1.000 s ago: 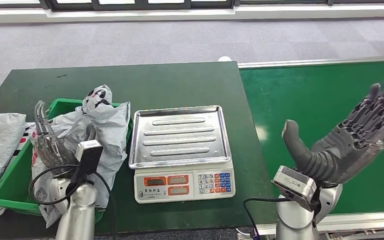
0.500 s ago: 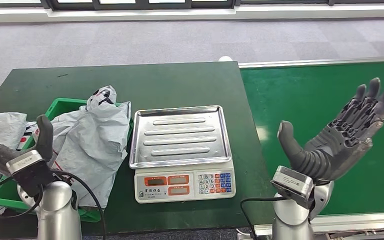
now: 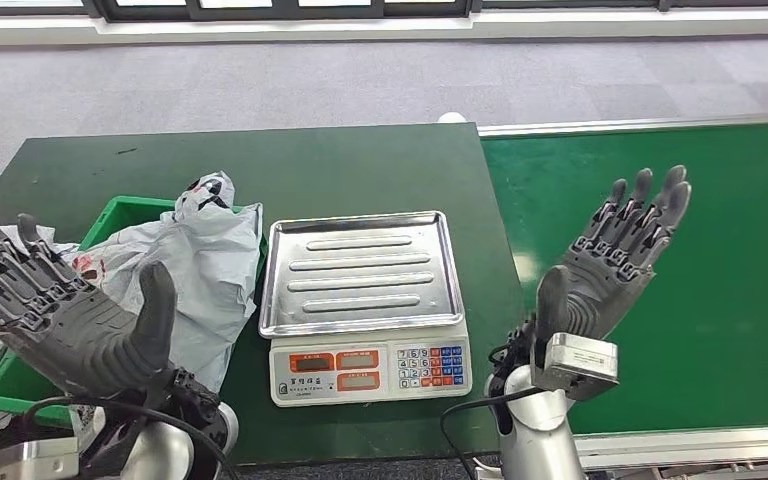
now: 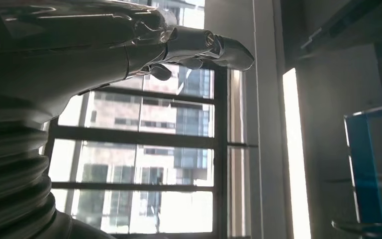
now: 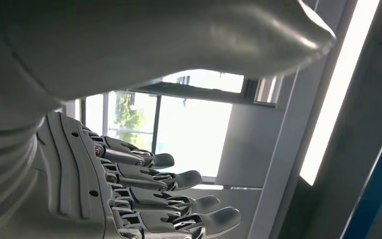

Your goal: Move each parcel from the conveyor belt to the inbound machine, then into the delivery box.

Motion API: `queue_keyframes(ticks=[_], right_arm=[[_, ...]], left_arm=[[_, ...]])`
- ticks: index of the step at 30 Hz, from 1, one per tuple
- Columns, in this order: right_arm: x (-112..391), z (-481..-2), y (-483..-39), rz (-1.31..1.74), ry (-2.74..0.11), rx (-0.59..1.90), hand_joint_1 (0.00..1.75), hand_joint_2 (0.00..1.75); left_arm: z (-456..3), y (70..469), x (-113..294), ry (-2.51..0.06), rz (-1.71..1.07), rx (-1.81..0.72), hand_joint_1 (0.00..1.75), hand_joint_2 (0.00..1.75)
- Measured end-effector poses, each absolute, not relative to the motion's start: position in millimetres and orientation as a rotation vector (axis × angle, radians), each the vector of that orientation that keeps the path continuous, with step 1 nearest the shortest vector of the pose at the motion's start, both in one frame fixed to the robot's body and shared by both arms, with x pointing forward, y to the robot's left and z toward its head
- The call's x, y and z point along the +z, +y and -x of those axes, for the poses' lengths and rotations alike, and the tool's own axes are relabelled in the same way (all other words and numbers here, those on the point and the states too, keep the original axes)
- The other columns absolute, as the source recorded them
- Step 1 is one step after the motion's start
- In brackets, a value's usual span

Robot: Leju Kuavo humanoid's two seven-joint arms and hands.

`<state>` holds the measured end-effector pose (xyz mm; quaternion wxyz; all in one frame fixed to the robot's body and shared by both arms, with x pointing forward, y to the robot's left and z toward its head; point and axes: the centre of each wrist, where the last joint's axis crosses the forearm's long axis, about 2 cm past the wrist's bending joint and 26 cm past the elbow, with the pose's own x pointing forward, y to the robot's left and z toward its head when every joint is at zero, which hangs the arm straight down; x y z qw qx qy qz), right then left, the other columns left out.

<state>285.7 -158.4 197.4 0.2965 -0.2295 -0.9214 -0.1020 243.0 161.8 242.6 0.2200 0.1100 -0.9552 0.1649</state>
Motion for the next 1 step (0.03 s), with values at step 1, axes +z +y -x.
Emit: queue_keyframes(ticks=[1], right_arm=[[197.5, -285.7, -157.3, 0.606, -2.452, -0.269, 0.00, 1.75]], left_arm=[[-241.9, 159.5, 243.1, -2.644, -0.280, 0.452, 0.00, 1.75]])
